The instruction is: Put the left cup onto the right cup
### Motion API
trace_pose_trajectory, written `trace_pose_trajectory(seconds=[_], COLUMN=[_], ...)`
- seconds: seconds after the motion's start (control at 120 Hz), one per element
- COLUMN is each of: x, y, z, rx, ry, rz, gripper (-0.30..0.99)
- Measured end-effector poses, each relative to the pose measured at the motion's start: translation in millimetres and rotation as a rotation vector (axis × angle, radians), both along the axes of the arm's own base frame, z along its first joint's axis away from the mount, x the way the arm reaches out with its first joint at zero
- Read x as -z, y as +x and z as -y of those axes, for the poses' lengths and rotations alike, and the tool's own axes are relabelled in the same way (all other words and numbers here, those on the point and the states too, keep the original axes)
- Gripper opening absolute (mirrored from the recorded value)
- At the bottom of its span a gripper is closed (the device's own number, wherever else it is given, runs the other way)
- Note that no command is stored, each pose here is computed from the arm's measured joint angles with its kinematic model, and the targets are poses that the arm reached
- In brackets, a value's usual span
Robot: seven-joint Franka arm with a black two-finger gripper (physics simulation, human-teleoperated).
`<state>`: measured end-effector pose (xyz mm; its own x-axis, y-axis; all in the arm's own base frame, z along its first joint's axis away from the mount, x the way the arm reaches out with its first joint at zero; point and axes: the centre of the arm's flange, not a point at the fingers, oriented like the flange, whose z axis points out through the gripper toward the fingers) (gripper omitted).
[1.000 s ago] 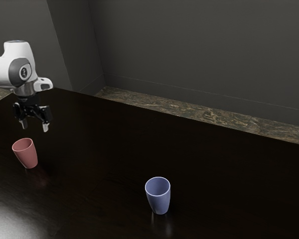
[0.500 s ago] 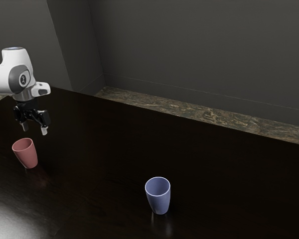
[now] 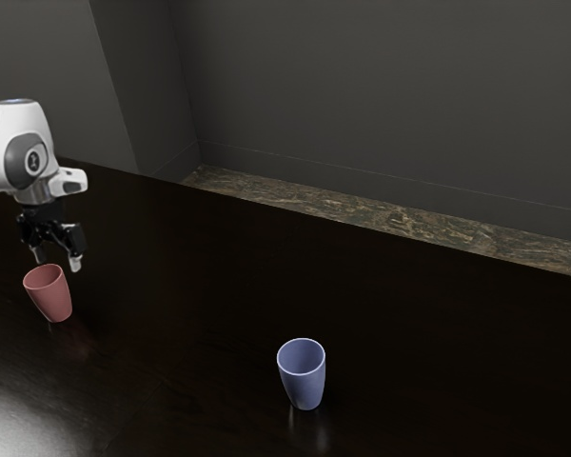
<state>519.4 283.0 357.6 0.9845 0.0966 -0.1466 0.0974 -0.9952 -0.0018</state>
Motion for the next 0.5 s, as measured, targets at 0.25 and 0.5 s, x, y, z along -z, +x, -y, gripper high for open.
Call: trace_pose_trajectory(seconds=[0.25, 0.5], x=[9, 15], y=[-12, -15], z=[6, 8], rx=[0.005, 0.004], ry=[-0.012, -0.016], rz=[-0.017, -0.023], gripper=[0.69, 0.69])
